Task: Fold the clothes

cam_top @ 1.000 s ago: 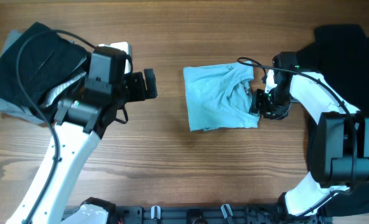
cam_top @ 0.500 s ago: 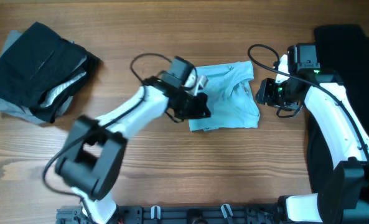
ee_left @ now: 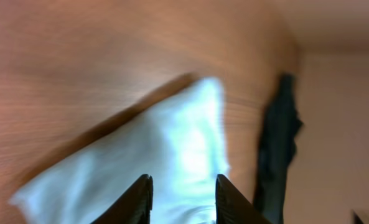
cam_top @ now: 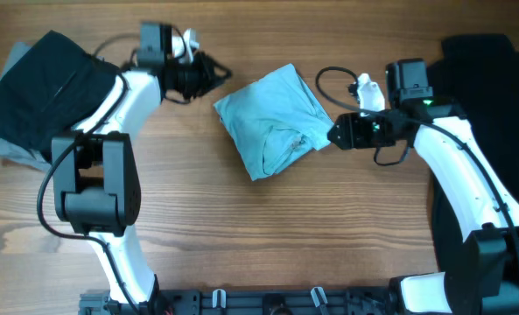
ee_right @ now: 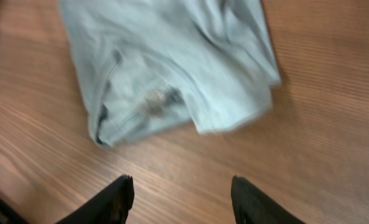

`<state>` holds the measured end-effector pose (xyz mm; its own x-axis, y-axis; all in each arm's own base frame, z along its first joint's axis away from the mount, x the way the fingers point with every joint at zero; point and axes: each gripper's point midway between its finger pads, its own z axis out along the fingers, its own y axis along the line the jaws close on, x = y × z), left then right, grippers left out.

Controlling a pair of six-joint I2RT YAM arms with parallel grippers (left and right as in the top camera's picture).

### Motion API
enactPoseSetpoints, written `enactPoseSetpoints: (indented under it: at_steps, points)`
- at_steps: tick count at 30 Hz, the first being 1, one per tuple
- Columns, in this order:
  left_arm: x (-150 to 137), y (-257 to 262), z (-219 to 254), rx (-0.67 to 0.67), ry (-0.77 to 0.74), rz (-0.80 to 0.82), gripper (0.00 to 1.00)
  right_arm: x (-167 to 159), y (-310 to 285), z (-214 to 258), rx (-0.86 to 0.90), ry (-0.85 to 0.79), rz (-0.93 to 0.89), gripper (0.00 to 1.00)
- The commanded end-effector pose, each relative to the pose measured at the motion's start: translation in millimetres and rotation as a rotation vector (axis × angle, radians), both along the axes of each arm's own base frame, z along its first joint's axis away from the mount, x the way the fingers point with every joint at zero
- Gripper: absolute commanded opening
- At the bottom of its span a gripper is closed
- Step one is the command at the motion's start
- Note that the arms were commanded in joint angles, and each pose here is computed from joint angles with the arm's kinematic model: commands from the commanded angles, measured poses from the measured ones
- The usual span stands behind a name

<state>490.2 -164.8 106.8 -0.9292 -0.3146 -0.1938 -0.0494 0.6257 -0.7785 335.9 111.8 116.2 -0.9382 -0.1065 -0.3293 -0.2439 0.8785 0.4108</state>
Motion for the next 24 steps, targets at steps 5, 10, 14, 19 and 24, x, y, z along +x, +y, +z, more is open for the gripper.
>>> enactPoseSetpoints:
  at_steps: [5,10,14,19,24]
  points:
    - [-78,-19,10,0.089,0.171,-0.229,0.8,54,13,-12,0.05,-0.145,0.007,0.12]
    - [-108,-13,-12,0.131,0.318,-0.231,1.0,47,61,-69,0.366,0.02,0.142,0.09]
    - [-119,-12,-25,0.132,0.359,-0.233,1.0,54,59,-106,0.404,0.218,-0.085,0.09]
    - [-146,-18,-76,0.12,0.446,-0.183,1.0,50,39,-127,0.283,0.327,-0.275,0.08]
    - [-151,-41,-113,0.057,0.365,-0.132,1.0,50,39,-127,0.28,0.328,-0.277,0.08]
